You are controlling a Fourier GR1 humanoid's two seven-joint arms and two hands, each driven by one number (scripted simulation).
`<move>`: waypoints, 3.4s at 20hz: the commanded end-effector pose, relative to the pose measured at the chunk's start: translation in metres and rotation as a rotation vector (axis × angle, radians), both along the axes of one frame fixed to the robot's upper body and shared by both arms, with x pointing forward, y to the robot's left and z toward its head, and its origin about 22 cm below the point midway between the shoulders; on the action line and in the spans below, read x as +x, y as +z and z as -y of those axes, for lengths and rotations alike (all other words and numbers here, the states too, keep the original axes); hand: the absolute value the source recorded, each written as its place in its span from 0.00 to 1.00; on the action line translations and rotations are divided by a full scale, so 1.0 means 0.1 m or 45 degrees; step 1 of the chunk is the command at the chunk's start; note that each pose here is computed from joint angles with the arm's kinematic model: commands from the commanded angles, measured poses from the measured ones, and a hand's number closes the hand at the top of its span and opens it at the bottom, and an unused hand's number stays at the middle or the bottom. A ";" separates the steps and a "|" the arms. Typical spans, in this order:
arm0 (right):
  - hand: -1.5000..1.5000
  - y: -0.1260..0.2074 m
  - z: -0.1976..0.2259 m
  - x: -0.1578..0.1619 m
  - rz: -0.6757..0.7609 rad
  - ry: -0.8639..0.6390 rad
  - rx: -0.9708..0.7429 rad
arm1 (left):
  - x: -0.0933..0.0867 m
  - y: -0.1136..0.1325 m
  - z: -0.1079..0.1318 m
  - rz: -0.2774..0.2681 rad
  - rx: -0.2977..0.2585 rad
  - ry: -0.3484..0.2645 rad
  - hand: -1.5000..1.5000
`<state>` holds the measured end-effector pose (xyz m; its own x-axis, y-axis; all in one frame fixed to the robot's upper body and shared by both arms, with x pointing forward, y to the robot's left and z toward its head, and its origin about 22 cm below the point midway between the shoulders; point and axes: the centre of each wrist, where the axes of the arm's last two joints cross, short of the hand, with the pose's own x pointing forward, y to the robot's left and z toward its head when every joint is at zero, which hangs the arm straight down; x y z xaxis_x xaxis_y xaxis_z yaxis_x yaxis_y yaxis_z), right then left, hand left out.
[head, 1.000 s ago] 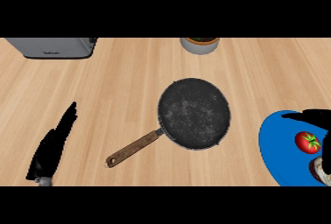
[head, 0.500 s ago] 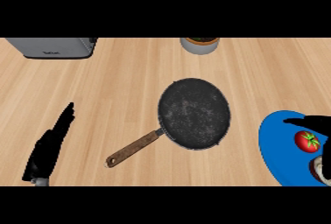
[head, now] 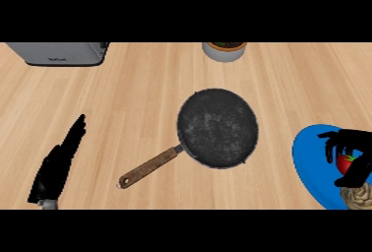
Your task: Pick the tomato from the plate and place it in the pan
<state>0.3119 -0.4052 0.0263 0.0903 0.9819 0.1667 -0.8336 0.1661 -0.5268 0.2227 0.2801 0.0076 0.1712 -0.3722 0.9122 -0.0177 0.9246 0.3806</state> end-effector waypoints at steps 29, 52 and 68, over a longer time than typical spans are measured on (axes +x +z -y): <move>1.00 0.86 -1.94 -0.86 1.526 -1.091 -0.390 | -0.17 0.04 -0.18 -0.015 0.014 0.057 0.50; 1.00 0.09 -2.68 0.65 1.143 -1.160 -0.151 | -0.09 -0.07 -0.11 0.007 -0.001 -0.046 0.50; 0.00 -0.18 -2.61 0.73 1.427 -1.626 0.492 | 0.10 0.08 0.05 0.026 0.005 -0.081 0.50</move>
